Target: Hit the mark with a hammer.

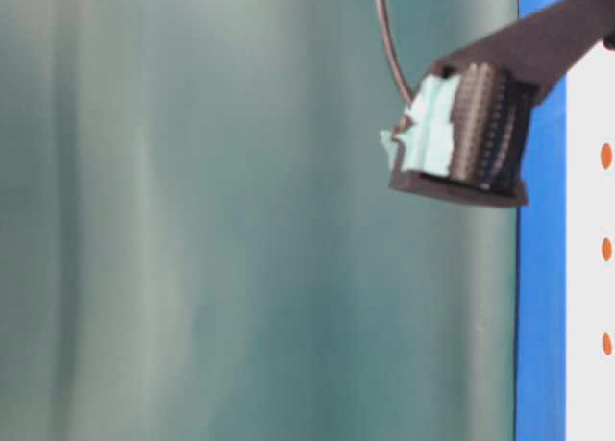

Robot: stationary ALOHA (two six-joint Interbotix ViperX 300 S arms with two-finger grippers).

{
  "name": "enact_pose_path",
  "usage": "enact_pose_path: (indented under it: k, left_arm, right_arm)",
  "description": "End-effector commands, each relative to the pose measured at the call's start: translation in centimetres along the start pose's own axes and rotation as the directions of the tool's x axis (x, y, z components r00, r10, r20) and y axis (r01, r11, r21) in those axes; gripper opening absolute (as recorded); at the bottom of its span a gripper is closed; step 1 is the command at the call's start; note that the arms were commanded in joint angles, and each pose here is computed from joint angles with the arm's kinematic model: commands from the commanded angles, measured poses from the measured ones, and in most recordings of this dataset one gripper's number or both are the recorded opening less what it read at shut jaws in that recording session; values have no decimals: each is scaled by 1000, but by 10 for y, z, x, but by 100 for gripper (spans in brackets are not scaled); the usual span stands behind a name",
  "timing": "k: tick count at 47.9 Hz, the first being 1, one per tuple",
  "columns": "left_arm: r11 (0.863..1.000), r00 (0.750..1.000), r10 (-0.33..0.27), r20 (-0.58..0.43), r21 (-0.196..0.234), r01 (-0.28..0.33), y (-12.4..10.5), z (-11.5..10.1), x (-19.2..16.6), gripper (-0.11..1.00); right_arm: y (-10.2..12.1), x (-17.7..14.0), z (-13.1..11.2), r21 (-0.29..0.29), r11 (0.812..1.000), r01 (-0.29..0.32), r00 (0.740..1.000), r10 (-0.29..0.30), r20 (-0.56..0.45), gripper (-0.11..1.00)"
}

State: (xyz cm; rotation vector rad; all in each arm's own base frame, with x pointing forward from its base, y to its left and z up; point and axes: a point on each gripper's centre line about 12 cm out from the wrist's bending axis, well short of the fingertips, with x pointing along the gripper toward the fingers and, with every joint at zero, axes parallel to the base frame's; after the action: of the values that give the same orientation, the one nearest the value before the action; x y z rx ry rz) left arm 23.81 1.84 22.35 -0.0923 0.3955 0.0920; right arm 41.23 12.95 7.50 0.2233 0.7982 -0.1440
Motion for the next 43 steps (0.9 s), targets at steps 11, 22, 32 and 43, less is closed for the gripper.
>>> enact_pose_path:
  k: [11, 22, 32, 43]
  left_arm:
    - [1000, 1000, 2, 8, -3, -2, 1, 2, 0, 83]
    - [1000, 1000, 2, 6, -4, -2, 1, 1, 0, 83]
    - [1000, 1000, 1, 8, -5, -1, 0, 1, -1, 83]
    - [1000, 1000, 1, 3, 1, -1, 0, 1, -1, 83]
  right_arm:
    - [-3, -22, 22, 24, 1000, -1, 998, -1, 67, 85]
    - [-3, -68, 49, 37, 998, -58, 987, 51, 155, 82]
    - [-12, -113, 64, 6, 997, -79, 968, 75, 238, 82]
    - [-43, -158, 70, -36, 999, -10, 944, 21, 330, 82]
